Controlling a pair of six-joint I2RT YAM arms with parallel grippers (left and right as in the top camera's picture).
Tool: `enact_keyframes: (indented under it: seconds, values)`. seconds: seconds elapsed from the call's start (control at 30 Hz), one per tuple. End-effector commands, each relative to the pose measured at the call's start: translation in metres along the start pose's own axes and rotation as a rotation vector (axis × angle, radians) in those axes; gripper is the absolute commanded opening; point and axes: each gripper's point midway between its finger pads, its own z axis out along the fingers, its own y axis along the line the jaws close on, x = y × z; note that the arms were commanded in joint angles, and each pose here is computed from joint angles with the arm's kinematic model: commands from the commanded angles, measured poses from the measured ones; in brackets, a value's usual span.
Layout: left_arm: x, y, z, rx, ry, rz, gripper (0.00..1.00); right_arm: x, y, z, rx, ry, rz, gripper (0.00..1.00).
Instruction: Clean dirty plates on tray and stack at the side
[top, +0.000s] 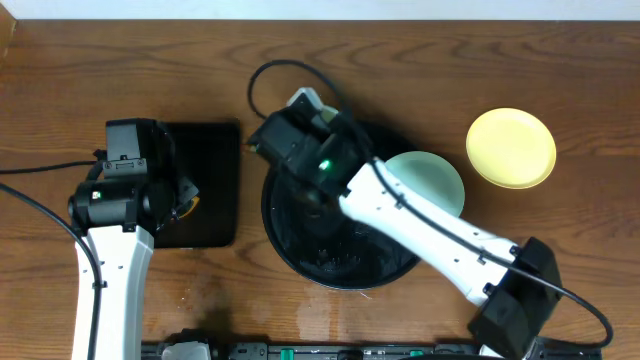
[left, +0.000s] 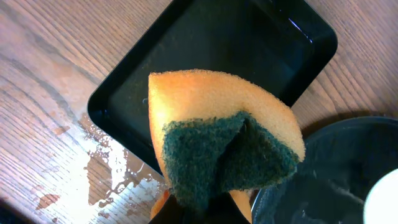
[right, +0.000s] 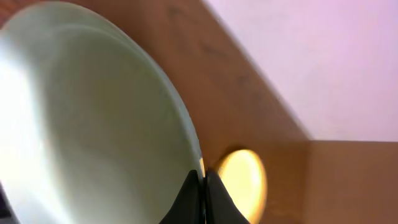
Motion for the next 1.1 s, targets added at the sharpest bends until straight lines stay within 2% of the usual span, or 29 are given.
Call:
enact_keyframes:
  seconds: [0.0, 0.13, 0.27, 0.4, 0.63, 0.9, 1.07]
  values:
    - [0.005, 0.0, 0.004, 0.007, 0.027, 0.012, 0.08, 0.011, 0.023, 0.017, -0.351, 0.089, 0.177, 0.01]
    - [0.014, -0.022, 0.002, 0.131, 0.08, 0.062, 0.08, 0.045, 0.044, 0.04, -0.737, 0.241, 0.306, 0.01]
    - [0.02, -0.042, -0.002, 0.242, 0.126, 0.064, 0.07, 0.08, 0.055, 0.066, -0.876, 0.315, 0.368, 0.01]
    - [0.026, -0.062, -0.005, 0.33, 0.157, 0.087, 0.08, 0.096, 0.081, 0.077, -1.003, 0.29, 0.391, 0.01]
    - [0.046, -0.095, 0.011, 0.359, 0.221, 0.16, 0.08, 0.114, 0.108, 0.095, -0.991, 0.275, 0.438, 0.01]
    - [0.09, -0.124, 0.05, 0.303, 0.367, 0.267, 0.08, 0.122, 0.108, 0.109, -0.854, 0.285, 0.439, 0.01]
    - [0.121, -0.136, 0.076, 0.259, 0.448, 0.34, 0.08, 0.122, 0.11, 0.109, -0.831, 0.282, 0.422, 0.01]
